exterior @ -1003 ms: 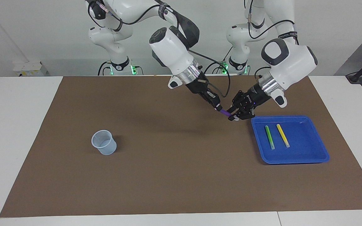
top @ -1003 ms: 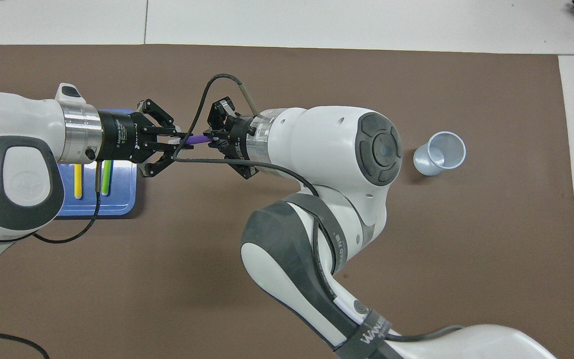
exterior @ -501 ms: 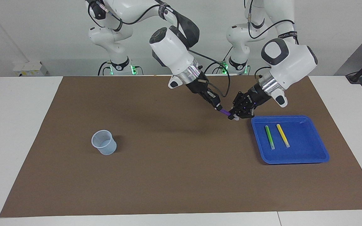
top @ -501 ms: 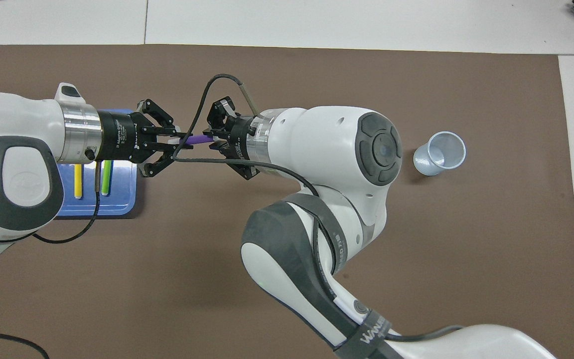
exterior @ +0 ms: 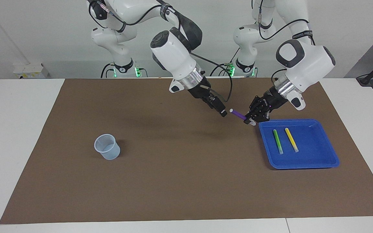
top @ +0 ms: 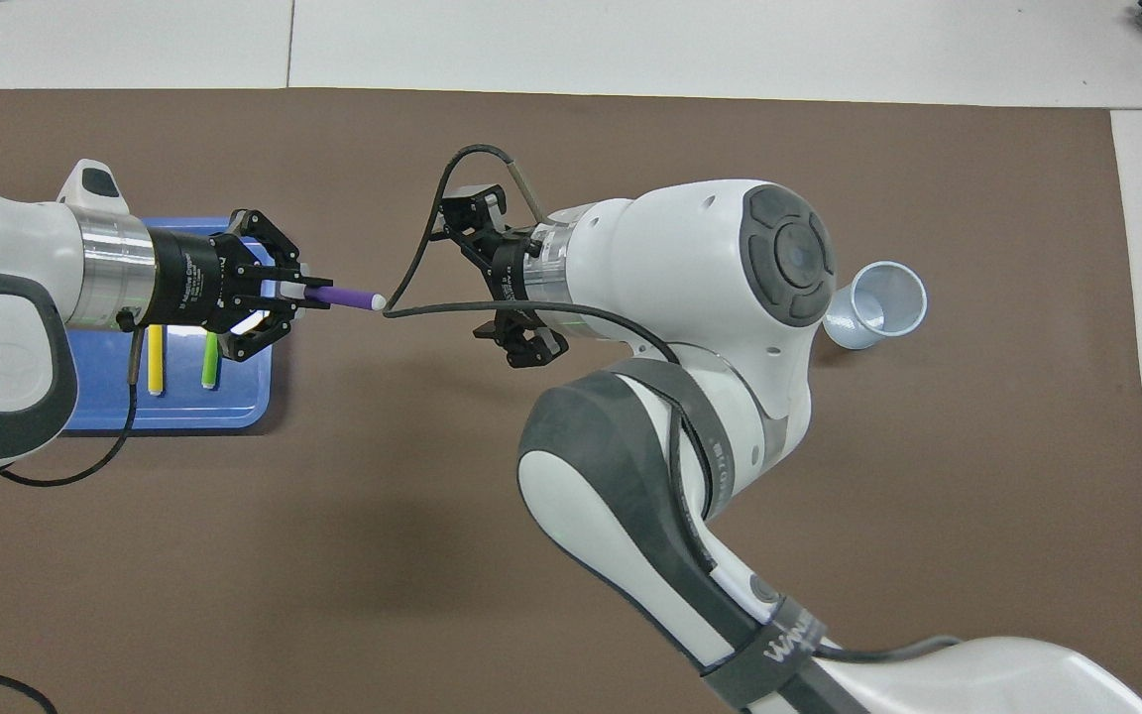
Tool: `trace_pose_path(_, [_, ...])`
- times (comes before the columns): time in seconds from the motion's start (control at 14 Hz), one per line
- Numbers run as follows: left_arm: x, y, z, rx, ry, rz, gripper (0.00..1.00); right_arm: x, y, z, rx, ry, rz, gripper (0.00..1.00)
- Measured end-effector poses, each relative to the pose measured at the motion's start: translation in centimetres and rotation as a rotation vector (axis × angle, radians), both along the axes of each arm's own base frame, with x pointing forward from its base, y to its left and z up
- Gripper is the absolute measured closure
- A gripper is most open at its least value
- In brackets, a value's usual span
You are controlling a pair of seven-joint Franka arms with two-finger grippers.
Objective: Right arm passes pens to left for tray arrangement
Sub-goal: 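Carry the purple pen to the tray while the right gripper withdraws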
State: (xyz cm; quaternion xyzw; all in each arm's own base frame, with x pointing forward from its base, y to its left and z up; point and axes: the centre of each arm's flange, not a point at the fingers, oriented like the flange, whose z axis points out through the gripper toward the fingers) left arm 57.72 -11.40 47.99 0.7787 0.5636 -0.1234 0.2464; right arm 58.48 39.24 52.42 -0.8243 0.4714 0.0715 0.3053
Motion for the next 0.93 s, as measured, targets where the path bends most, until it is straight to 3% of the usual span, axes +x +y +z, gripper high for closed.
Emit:
trace_pose_path(0.43, [-1.4, 5.2, -2.1, 0.215, -0.108, -0.350, 0.83, 0.2, -6.9, 2.6, -0.121, 0.017, 0.193, 0.00])
trace_pose_path(0.93, [-3.0, 13.4, -4.3, 0.361, -0.206, -0.716, 0.83, -0.4, -18.8, 5.3, -0.392, -0.041, 0.594, 0.00])
